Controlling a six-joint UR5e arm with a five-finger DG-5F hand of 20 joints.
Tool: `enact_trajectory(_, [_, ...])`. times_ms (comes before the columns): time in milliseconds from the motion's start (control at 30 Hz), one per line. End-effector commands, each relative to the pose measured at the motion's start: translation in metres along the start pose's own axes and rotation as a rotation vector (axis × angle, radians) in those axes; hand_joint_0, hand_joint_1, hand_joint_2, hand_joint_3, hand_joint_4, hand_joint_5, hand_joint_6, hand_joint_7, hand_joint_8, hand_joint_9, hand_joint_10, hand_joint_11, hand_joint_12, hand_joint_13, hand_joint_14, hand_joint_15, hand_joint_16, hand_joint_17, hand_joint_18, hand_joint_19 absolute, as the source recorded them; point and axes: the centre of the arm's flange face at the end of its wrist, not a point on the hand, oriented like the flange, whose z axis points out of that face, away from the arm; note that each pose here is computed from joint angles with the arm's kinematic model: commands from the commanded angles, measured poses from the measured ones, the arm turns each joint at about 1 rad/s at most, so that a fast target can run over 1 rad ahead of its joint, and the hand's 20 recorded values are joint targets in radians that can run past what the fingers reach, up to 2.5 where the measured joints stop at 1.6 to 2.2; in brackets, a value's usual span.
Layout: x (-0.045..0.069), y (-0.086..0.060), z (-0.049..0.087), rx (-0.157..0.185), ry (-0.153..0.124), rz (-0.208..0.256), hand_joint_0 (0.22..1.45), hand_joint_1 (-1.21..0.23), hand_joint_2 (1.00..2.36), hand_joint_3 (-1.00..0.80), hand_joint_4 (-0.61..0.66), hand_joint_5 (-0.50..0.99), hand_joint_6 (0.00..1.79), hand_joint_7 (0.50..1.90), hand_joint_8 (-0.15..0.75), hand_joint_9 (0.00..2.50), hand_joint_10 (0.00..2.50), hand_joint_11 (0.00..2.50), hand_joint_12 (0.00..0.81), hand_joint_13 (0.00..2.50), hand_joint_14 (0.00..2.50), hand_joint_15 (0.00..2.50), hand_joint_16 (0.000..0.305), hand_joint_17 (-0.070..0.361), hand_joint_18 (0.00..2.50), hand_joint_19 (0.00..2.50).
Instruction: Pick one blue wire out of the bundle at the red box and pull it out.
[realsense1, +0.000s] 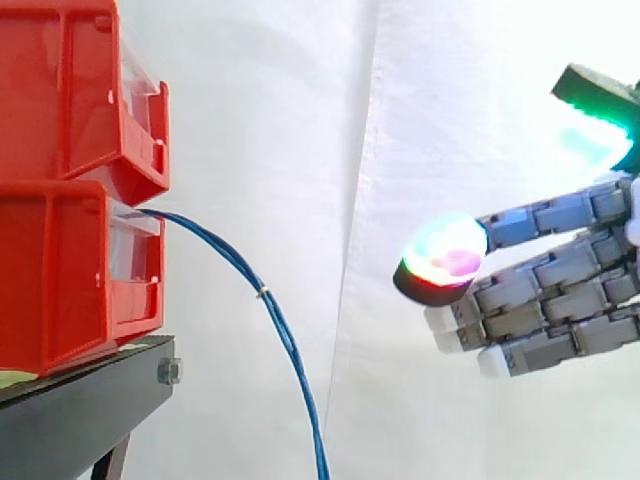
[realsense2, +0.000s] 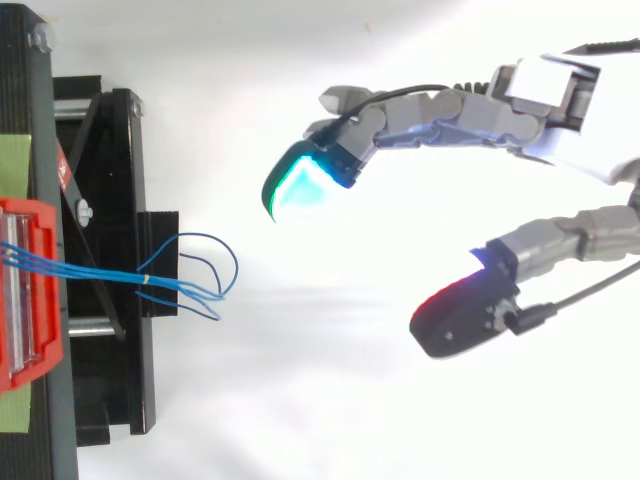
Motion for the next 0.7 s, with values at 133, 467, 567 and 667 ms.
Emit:
enact_trajectory(133, [0.011, -0.029, 0.012, -0.021, -0.013, 0.000, 0.48, -0.47, 1.00, -0.50, 0.26, -0.15, 0.50, 0.79, 0.281, 0.33, 0.00, 0.01, 0.372, 0.00, 0.00, 0.05, 0.069, 0.156, 0.00, 0.16])
enact_trajectory(467, [0.023, -0.053, 0.026, -0.071, -0.075, -0.067, 0.49, -0.36, 1.00, -0.50, 0.26, -0.15, 0.50, 0.75, 0.280, 0.35, 0.00, 0.00, 0.365, 0.00, 0.00, 0.05, 0.069, 0.155, 0.00, 0.17])
enact_trajectory(567, [0.029, -0.066, 0.034, -0.093, -0.092, -0.041, 0.49, -0.37, 1.00, -0.50, 0.26, -0.15, 0.50, 0.75, 0.280, 0.35, 0.00, 0.00, 0.366, 0.00, 0.00, 0.05, 0.069, 0.155, 0.00, 0.17])
enact_trajectory(667, [0.037, -0.068, 0.052, -0.116, -0.097, -0.012, 0.49, -0.37, 1.00, -0.50, 0.26, -0.15, 0.50, 0.75, 0.280, 0.36, 0.00, 0.00, 0.364, 0.00, 0.00, 0.05, 0.069, 0.155, 0.00, 0.17])
